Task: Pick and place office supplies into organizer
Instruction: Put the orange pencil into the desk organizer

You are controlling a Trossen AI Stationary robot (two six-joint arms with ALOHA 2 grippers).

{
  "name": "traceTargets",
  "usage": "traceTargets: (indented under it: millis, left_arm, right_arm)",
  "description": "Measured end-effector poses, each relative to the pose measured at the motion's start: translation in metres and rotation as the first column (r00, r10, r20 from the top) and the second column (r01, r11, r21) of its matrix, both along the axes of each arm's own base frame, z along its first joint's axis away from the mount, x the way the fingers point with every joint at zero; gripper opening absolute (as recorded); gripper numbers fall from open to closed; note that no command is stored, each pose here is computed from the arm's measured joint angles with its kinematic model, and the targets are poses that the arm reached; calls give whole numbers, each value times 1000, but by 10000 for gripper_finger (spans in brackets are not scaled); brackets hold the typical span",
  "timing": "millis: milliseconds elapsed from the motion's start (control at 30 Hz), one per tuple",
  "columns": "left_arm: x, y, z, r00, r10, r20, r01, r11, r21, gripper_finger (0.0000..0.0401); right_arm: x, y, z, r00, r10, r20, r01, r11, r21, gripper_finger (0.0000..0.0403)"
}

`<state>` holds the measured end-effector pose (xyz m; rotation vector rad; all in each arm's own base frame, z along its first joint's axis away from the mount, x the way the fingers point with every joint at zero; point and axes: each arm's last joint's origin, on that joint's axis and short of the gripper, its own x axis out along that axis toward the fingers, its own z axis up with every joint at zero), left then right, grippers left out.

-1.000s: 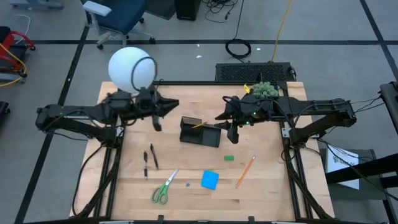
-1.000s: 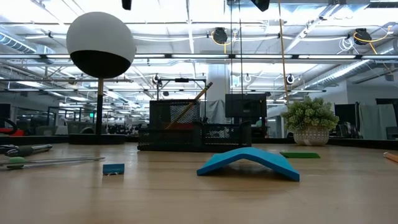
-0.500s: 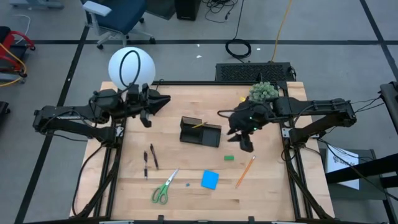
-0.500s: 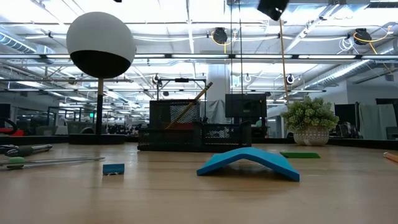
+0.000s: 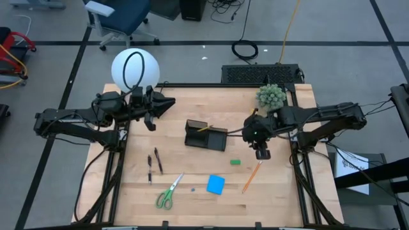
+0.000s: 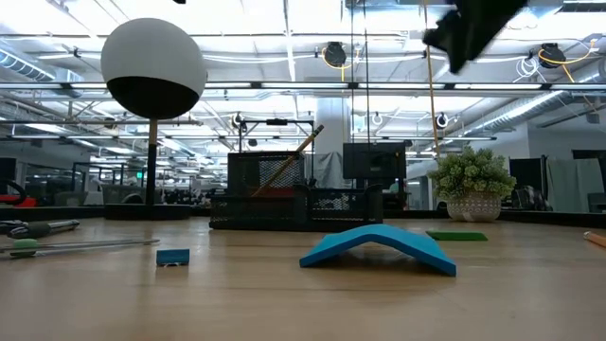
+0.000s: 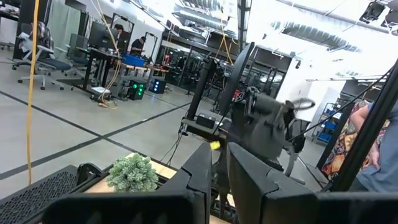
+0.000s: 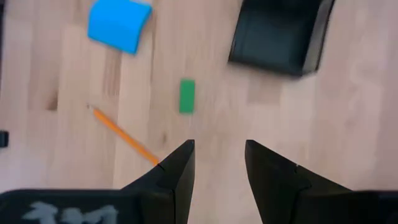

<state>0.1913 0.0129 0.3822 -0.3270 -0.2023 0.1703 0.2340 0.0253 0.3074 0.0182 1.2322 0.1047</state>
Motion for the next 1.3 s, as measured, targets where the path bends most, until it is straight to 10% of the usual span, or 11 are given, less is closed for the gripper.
traceTargets:
  millis: [433,1300]
  left_arm:
    - [0,0,0,1000,1,0,-1,1000,1,47]
    - [0,0,0,1000,1,0,-1,1000,1,47]
  right_arm:
    - [-24,19,-97,950,236,-206,-216,970,115,130]
    - [3,72,-123,773,610,-175,-620,785,-6,130]
